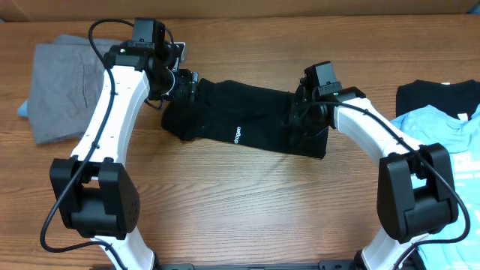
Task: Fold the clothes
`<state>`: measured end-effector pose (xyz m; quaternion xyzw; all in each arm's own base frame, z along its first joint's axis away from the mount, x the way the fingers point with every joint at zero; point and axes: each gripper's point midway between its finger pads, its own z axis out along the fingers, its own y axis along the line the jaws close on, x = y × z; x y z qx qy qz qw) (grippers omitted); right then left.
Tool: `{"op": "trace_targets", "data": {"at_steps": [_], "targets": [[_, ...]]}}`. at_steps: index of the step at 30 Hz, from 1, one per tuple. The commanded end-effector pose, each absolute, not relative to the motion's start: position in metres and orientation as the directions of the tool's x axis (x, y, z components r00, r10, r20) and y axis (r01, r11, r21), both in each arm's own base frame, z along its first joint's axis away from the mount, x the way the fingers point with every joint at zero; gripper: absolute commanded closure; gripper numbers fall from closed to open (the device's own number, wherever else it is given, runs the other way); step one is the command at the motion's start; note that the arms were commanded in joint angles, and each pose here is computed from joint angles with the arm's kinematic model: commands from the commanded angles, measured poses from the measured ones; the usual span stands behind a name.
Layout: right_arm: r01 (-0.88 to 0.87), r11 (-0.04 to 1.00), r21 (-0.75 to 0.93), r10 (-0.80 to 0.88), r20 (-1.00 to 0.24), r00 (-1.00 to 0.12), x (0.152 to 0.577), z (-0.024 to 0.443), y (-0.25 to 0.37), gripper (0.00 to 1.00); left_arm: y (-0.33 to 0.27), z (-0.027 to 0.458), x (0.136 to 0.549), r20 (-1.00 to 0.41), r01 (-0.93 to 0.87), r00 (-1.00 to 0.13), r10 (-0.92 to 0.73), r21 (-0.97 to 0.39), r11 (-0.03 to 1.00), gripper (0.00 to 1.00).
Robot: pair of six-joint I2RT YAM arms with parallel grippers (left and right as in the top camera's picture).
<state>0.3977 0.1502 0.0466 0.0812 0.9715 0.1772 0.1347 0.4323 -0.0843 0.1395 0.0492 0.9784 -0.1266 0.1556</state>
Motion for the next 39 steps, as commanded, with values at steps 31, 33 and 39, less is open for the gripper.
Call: {"op": "trace_targets", "data": {"at_steps": [31, 33, 39], "targets": [[0.136, 0.884, 0.448, 0.235, -0.172, -0.957, 0.395, 0.054, 0.157, 0.7, -0.082, 0.143, 0.432, -0.325, 0.157, -0.942, 0.079, -0.22, 0.963, 0.24], [0.138, 0.874, 0.465, 0.24, -0.166, -0.957, 0.397, 0.056, 0.153, 0.77, -0.082, 0.143, 0.432, -0.327, 0.157, -0.942, 0.079, -0.219, 0.963, 0.24], [0.109, 0.856, 0.506, 0.211, -0.15, -0.966, 0.392, 0.059, 0.165, 0.78, -0.082, 0.144, 0.434, -0.334, 0.159, -0.939, 0.079, -0.219, 0.963, 0.24]]}}
